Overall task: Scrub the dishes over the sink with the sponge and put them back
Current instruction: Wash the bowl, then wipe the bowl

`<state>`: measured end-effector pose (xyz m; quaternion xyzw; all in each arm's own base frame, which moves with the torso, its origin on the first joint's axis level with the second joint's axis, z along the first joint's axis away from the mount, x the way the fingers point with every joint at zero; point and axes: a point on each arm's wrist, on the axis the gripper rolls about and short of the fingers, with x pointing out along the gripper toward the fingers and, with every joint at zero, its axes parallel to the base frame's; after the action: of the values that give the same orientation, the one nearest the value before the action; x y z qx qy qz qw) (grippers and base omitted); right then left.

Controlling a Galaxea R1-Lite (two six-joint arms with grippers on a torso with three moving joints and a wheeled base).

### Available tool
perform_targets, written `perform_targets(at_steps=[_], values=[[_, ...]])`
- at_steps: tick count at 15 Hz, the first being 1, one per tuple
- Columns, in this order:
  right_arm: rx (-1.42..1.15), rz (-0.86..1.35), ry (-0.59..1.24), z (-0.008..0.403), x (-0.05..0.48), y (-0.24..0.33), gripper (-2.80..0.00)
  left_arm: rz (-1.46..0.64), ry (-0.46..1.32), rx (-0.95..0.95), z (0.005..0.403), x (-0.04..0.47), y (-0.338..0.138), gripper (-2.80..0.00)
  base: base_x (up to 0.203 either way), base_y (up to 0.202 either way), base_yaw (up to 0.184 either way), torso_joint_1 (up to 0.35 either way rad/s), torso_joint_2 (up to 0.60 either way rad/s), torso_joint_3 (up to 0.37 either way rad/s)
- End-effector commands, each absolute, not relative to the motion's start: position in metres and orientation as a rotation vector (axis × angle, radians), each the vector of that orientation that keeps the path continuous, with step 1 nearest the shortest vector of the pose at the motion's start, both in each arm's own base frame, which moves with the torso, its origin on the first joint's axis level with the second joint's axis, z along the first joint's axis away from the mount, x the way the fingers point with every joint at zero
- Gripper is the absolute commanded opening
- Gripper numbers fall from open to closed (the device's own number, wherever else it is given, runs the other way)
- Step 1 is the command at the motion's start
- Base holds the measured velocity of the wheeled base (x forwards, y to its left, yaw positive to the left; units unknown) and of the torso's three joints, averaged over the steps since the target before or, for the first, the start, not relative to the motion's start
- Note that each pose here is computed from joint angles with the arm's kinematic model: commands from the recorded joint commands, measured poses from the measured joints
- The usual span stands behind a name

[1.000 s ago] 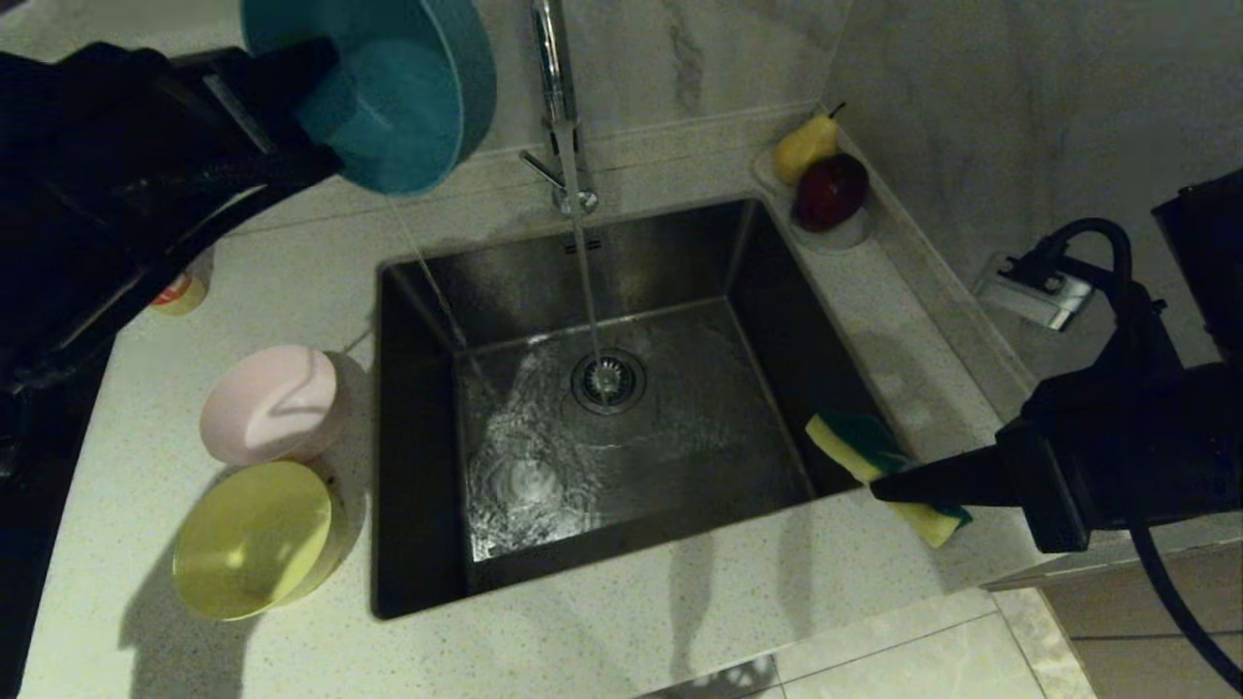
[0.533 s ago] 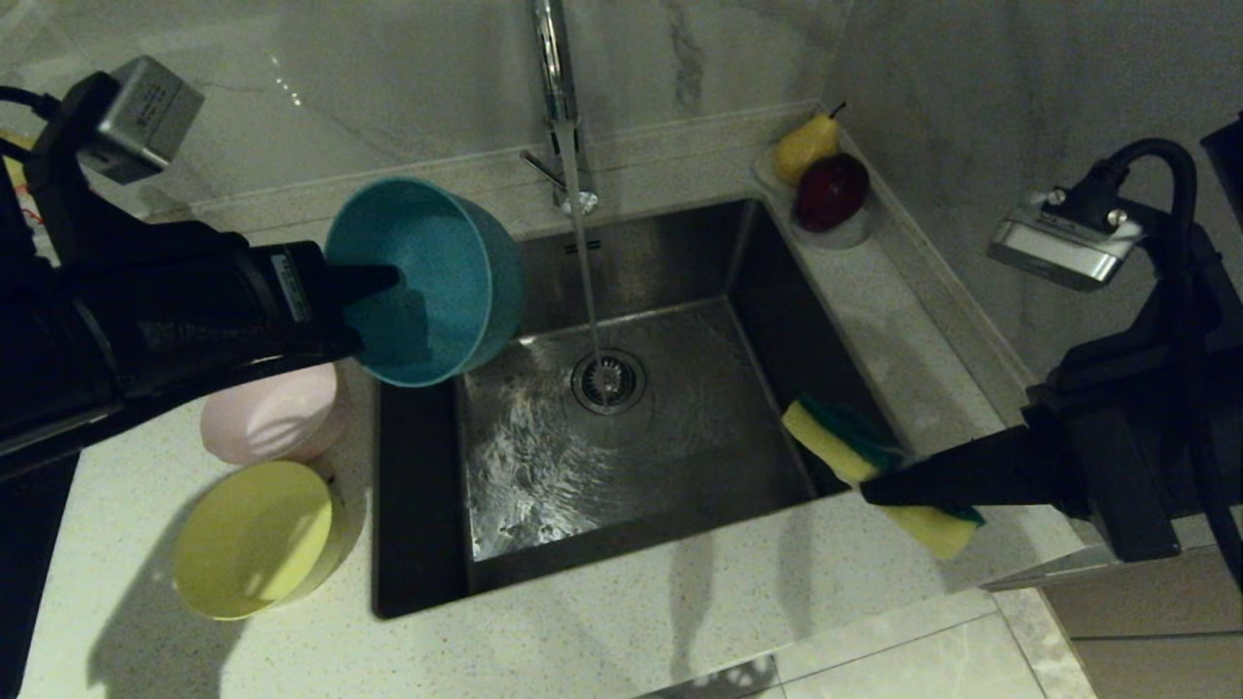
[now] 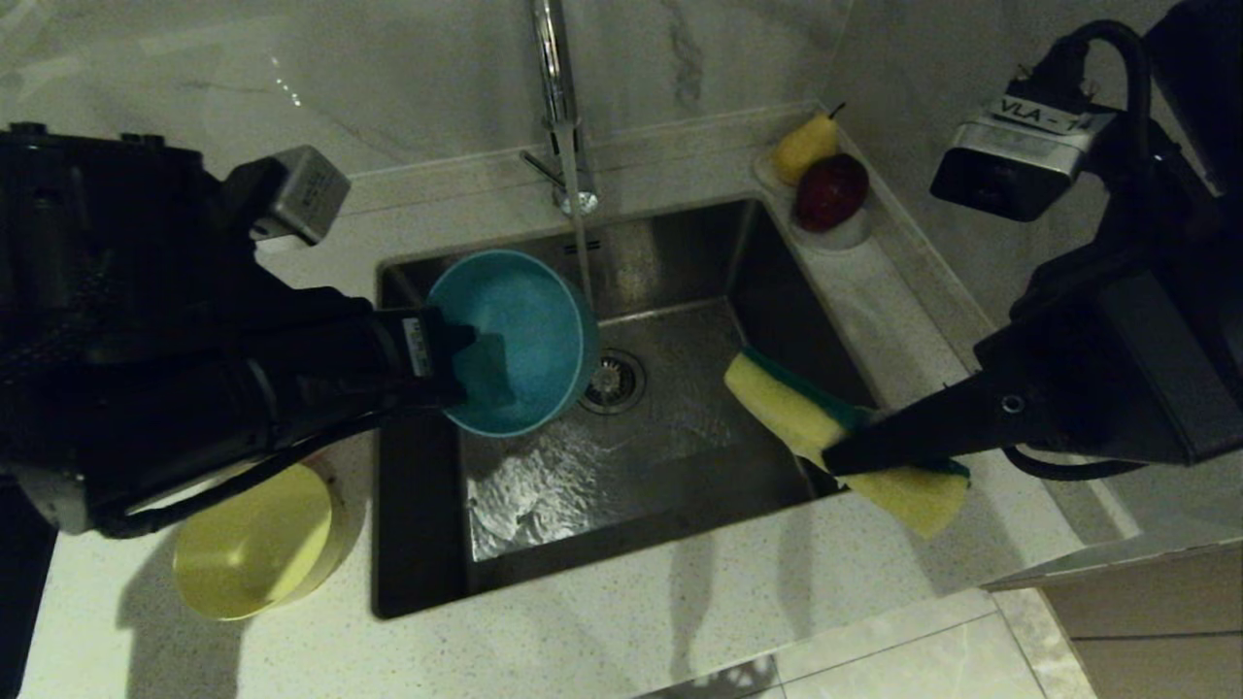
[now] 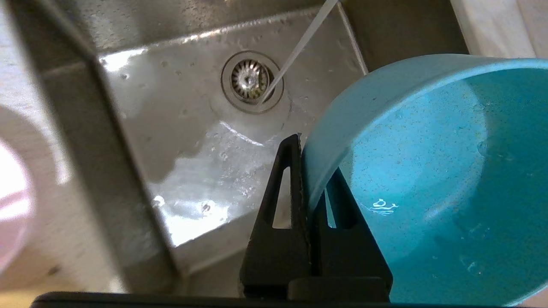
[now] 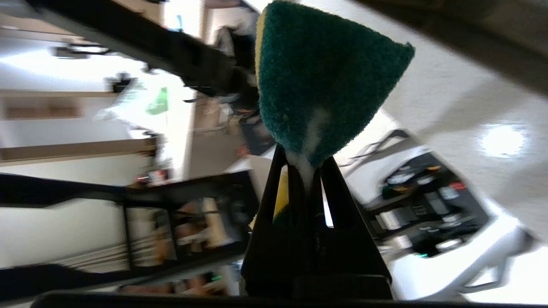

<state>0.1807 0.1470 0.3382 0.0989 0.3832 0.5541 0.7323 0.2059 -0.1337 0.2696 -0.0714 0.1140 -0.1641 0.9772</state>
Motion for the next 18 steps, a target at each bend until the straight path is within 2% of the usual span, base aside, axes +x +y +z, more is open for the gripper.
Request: perform_targets(at_steps=[1,5,10,18], values=[[0.262,1.212,0.914,0.335,0.202,0.166,-2.8,-0.258,0.248,-0.131,0.25,0.226,-0.158,-2.8,0.0,0.0,0.0,0.0,0.0,0.0],[0.284,1.198,1.015,0.319,0.219,0.192,-2.8,-0.15,0.122,-0.194,0.245,0.23,-0.185,-2.8,0.0,0.0,0.0,0.0,0.0,0.0],[0.34,1.165,1.061,0.314,0.239,0.209,-2.8,-0.138,0.046,-0.121,0.251,0.219,-0.193,-2.8,0.0,0.0,0.0,0.0,0.0,0.0],[0.372,1.156,1.061,0.308,0.251,0.219,-2.8,-0.169,-0.002,-0.02,0.229,0.207,-0.196,-2.8,0.0,0.0,0.0,0.0,0.0,0.0]])
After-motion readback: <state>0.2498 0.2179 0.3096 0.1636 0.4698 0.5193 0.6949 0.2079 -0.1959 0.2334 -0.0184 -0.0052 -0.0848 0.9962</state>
